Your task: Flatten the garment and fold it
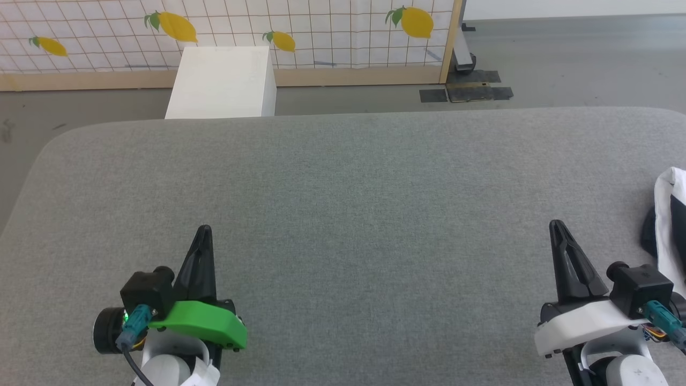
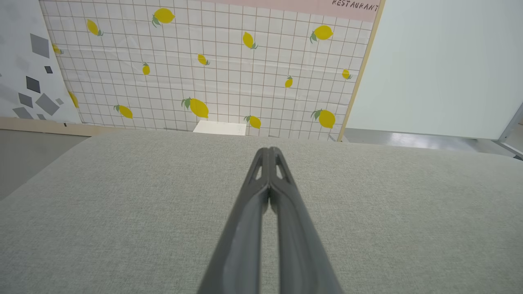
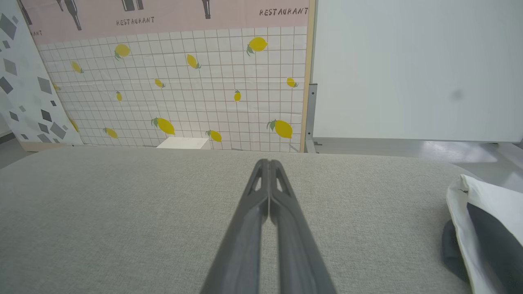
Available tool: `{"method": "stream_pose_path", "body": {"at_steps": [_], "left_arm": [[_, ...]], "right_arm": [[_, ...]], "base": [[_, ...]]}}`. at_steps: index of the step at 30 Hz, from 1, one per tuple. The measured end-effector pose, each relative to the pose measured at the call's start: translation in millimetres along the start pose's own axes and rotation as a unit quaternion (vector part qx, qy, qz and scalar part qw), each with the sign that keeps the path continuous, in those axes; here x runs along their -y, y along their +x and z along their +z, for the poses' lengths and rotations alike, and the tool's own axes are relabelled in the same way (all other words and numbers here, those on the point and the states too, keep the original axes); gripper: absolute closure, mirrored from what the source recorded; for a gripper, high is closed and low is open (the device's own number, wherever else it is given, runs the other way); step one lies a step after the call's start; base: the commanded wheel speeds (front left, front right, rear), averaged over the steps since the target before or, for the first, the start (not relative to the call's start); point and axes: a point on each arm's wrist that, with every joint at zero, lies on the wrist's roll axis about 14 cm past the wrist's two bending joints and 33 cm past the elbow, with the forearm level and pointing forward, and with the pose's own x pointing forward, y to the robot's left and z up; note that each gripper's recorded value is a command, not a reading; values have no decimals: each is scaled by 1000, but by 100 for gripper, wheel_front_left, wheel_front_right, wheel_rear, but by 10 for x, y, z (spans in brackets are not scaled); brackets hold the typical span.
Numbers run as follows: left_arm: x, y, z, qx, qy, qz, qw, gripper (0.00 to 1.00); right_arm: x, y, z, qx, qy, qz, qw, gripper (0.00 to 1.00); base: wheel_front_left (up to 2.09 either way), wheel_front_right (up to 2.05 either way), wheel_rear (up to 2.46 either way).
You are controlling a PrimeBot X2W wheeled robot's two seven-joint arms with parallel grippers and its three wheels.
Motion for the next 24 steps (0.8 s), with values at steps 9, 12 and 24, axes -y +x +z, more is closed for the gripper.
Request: {"method": "stream_pose_path", "body": {"at_steps": [9, 12, 24], "left_arm": [[-10, -18, 4, -6, 8, 2, 1000, 100], [-16, -21, 15, -5, 12, 4, 1000, 100], [-32, -47, 27, -11, 19, 7, 1000, 100]], "right_arm": [[-33, 3, 6, -2, -4, 5, 1000, 100], [-44, 4, 1, -6, -6, 7, 1000, 100], [-78, 7, 14, -7, -10, 12, 1000, 100]], "base": [[0, 0, 0], [0, 0, 0], [0, 0, 0]]}}
